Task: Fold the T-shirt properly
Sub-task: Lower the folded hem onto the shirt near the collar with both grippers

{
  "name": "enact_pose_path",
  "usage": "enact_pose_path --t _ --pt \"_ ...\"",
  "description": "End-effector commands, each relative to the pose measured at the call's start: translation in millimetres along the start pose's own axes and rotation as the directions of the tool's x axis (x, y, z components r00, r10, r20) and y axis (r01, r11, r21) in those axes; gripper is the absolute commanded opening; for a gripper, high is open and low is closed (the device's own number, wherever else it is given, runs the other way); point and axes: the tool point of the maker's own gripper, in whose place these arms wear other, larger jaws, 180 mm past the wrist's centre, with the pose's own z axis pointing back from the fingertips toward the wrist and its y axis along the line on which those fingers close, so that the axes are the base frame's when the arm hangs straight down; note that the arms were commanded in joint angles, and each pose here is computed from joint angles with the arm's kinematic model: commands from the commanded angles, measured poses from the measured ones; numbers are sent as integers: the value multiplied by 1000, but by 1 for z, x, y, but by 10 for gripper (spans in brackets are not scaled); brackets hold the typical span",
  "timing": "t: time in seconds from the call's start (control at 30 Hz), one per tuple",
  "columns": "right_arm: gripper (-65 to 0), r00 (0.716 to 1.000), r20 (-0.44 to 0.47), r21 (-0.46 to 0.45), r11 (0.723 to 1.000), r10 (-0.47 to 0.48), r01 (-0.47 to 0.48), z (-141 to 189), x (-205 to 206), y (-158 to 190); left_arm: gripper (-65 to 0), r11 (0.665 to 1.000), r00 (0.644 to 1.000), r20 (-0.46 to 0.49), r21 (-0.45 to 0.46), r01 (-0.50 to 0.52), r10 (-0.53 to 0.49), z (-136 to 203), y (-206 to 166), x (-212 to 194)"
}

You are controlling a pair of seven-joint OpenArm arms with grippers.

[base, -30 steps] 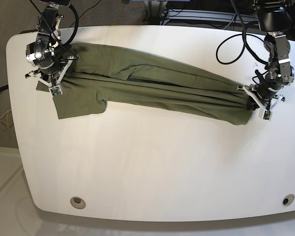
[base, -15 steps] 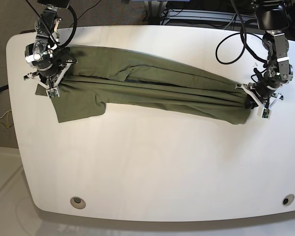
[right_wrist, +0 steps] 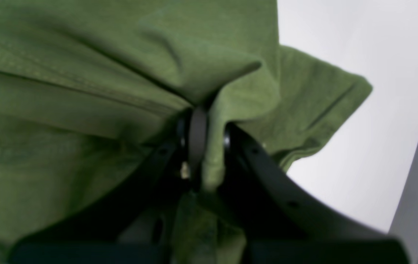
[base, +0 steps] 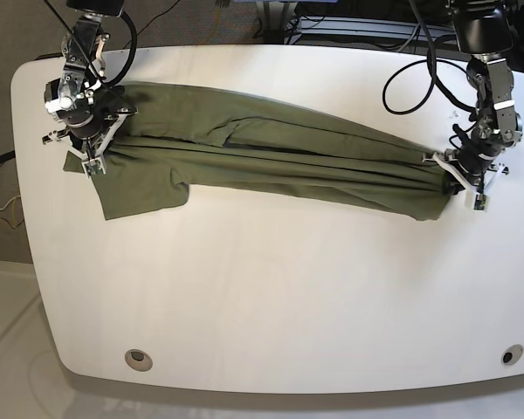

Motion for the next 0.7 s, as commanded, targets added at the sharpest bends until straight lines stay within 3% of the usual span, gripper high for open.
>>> enact_pose_path --t 0.0,0.67 --pt "-650 998 -55 -18 1000 10 -11 0 -9 -6 -650 997 999 47 75 10 -14 7 25 21" --pt "-650 1000 31 2 1000 -7 7 -5 33 4 -650 994 1000 7 108 -23 22 14 40 -4"
